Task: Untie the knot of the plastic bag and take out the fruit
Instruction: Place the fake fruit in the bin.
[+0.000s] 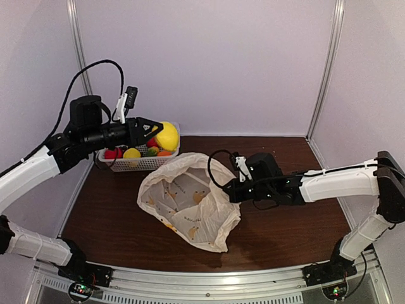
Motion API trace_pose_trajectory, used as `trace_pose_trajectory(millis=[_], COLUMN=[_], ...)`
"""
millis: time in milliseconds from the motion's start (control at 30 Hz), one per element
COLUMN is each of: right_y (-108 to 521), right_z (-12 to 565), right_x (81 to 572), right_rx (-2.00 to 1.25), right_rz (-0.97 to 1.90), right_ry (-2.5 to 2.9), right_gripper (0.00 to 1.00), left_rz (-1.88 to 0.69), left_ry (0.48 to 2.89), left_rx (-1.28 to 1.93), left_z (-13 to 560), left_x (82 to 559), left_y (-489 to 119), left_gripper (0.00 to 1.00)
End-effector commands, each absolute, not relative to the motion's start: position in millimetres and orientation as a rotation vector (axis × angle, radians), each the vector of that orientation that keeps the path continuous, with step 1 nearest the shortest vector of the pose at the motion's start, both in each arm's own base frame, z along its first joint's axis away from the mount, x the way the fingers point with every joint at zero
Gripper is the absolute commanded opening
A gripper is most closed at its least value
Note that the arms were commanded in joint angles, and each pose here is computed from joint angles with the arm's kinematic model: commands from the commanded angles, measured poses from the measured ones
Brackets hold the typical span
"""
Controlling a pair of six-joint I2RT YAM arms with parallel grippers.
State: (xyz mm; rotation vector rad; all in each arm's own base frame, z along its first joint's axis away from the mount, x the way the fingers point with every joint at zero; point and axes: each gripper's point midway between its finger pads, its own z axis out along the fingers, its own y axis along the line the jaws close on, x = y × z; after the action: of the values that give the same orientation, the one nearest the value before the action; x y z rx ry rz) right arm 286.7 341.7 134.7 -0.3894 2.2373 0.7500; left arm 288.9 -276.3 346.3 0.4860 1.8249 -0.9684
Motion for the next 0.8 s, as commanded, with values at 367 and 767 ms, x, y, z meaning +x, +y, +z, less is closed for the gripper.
trace_pose_trajectory(millis=[367, 767], right_y=[331, 332], right_z=[136, 136], right_x=[287, 287], right_rx=[-0.373, -0.373], right_rz=[0.713, 0.718], right_ry=[2.237, 2.242], right_gripper=[0.0, 0.0], left_rz=[-0.509, -0.426], left_ry=[1.861, 1.915], left_rx=[0.074, 0.007], left_z=[311, 255], left_x=[447, 511], left_y=[-136, -124], left_gripper=[0.4, 0.4])
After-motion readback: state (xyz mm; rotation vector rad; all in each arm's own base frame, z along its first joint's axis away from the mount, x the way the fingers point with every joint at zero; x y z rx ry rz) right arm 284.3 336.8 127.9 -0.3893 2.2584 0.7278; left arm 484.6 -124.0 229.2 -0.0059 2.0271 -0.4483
